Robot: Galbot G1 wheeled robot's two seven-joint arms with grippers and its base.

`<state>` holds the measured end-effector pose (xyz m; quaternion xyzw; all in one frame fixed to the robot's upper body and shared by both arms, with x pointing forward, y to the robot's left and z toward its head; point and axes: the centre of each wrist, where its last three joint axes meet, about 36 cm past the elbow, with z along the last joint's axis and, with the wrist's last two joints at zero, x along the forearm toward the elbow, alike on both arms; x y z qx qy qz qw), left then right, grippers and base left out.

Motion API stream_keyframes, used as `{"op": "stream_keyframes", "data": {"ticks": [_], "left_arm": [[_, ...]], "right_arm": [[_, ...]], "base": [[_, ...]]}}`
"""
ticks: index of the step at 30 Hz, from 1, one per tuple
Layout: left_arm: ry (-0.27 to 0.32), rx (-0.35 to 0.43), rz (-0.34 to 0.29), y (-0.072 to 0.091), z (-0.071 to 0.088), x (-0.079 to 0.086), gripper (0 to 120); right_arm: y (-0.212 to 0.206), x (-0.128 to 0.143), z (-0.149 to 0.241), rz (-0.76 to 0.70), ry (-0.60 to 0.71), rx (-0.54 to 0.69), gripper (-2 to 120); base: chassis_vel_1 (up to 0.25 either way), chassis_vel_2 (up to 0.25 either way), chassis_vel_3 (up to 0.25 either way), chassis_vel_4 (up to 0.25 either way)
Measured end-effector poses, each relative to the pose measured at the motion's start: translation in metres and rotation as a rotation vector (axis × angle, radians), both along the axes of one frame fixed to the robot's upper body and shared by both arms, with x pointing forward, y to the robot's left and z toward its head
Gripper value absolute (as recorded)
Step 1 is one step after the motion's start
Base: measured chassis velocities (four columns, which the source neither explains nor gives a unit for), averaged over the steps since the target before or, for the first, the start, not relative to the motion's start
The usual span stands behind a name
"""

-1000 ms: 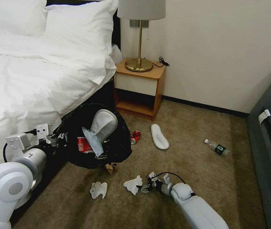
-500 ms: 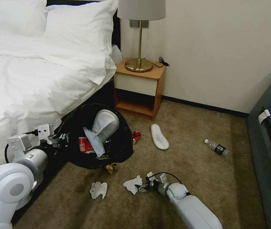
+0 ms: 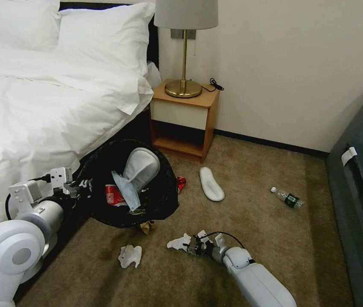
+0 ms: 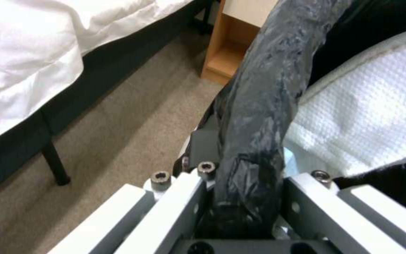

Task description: Pick up the trash bin, then pick up the garbage on the floor and place it into the trash bin.

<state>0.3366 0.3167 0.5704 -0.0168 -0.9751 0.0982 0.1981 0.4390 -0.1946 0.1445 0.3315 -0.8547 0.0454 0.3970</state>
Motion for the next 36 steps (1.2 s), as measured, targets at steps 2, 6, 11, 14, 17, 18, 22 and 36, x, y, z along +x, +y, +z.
{"op": "stream_keyframes", "data": {"ticks": [2, 6, 11, 14, 17, 18, 22, 36], "left_arm": [[0.0, 0.0, 0.0, 0.0, 0.0, 0.0, 2], [0.003, -0.001, 0.003, 0.001, -0.001, 0.001, 2], [0.002, 0.001, 0.002, 0.002, -0.003, 0.002, 2], [0.003, 0.0, 0.003, 0.002, -0.004, 0.002, 2], [0.004, 0.0, 0.005, 0.002, -0.004, 0.002, 2], [0.005, 0.0, 0.006, 0.002, -0.004, 0.001, 2], [0.008, 0.0, 0.008, 0.003, -0.005, 0.001, 2], [0.026, 0.0, 0.02, 0.006, -0.01, 0.004, 2]], "right_arm": [[0.001, 0.0, 0.0, 0.0, -0.002, -0.002, 53], [0.003, -0.001, 0.005, -0.001, -0.023, -0.01, 41], [0.005, -0.004, 0.011, 0.012, -0.041, -0.015, 28], [0.004, -0.006, 0.014, 0.013, -0.048, -0.018, 18], [0.004, -0.008, 0.017, 0.008, -0.052, -0.014, 7], [0.003, -0.008, 0.019, 0.005, -0.054, -0.013, 3], [0.001, -0.004, 0.027, -0.014, -0.076, -0.012, 0], [-0.017, 0.018, 0.087, -0.112, -0.218, 0.05, 0]], "base": [[0.0, 0.0, 0.0, 0.0], [0.0, 0.0, 0.0, 0.0], [0.0, 0.0, 0.0, 0.0], [0.0, 0.0, 0.0, 0.0], [0.0, 0.0, 0.0, 0.0], [0.0, 0.0, 0.0, 0.0], [0.0, 0.0, 0.0, 0.0], [0.0, 0.0, 0.0, 0.0]]}}
